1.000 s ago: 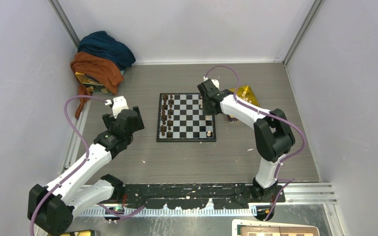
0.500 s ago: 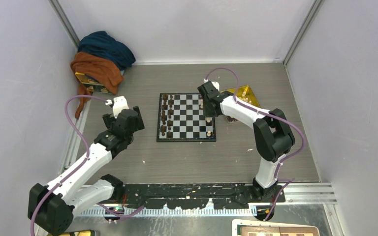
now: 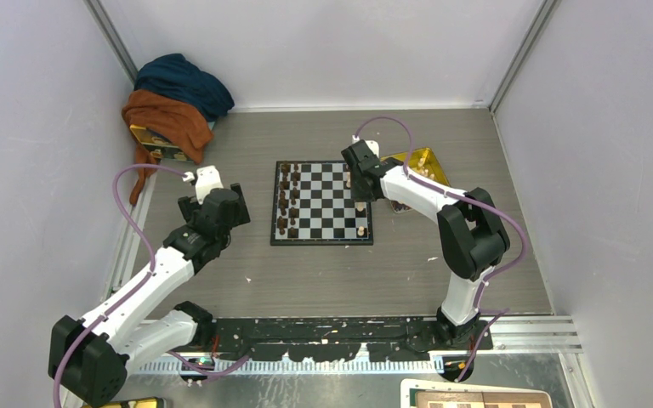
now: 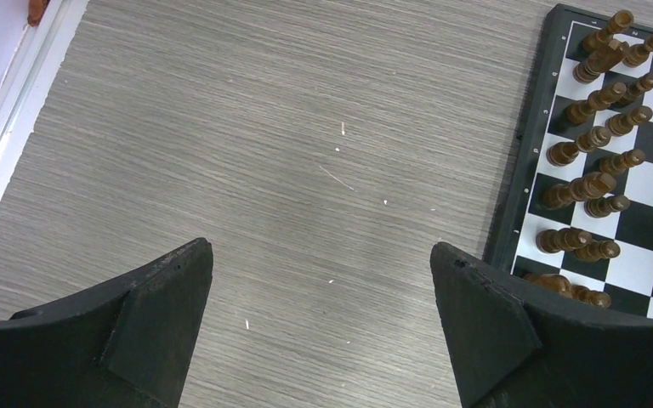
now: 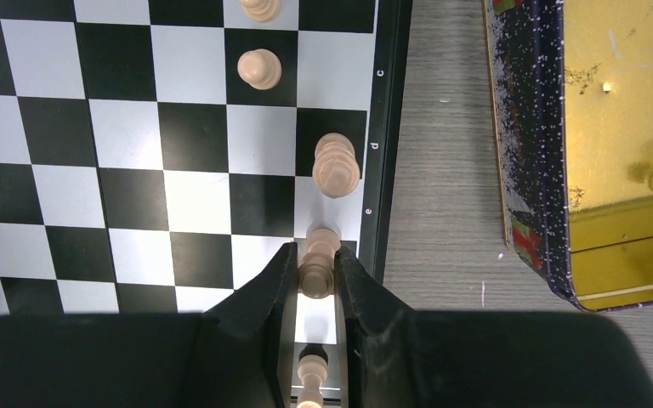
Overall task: Set up the chess pieces on the board
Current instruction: Place the chess piece on the chessboard.
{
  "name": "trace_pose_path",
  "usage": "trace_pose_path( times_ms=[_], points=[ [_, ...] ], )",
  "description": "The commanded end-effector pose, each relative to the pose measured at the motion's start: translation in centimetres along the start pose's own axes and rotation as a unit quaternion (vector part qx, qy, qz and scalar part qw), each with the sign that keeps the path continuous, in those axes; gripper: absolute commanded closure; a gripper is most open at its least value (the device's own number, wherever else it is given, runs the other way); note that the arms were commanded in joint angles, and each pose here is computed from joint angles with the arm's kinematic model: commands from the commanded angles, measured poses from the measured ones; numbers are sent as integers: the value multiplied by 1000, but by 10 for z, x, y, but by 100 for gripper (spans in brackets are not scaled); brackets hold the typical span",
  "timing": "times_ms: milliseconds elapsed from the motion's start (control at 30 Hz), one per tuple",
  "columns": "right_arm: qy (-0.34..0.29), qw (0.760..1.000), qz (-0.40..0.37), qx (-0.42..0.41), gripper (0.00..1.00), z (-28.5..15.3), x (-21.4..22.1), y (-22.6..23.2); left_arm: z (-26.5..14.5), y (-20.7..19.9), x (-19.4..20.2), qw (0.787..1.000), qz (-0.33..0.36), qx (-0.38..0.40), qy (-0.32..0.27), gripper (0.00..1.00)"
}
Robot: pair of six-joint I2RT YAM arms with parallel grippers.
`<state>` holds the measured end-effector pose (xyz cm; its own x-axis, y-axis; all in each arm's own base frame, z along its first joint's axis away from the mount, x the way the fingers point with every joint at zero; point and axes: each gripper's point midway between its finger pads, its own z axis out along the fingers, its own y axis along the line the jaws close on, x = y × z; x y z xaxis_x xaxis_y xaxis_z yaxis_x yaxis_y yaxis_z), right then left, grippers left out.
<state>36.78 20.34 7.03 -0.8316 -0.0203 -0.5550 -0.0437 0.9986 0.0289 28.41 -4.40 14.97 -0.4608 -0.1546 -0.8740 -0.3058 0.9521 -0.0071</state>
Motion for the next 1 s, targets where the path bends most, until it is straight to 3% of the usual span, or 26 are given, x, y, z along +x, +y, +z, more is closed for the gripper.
trace_pose_path(
  times_ms=[0, 967],
  points=[
    [-40, 999, 6, -5, 99, -7, -21, 5, -1, -8, -16, 999, -20, 12, -26, 0],
    [-43, 999, 24, -2, 99, 10, -27, -1, 3, -9, -13, 1000, -13, 8, -23, 0]
  ],
)
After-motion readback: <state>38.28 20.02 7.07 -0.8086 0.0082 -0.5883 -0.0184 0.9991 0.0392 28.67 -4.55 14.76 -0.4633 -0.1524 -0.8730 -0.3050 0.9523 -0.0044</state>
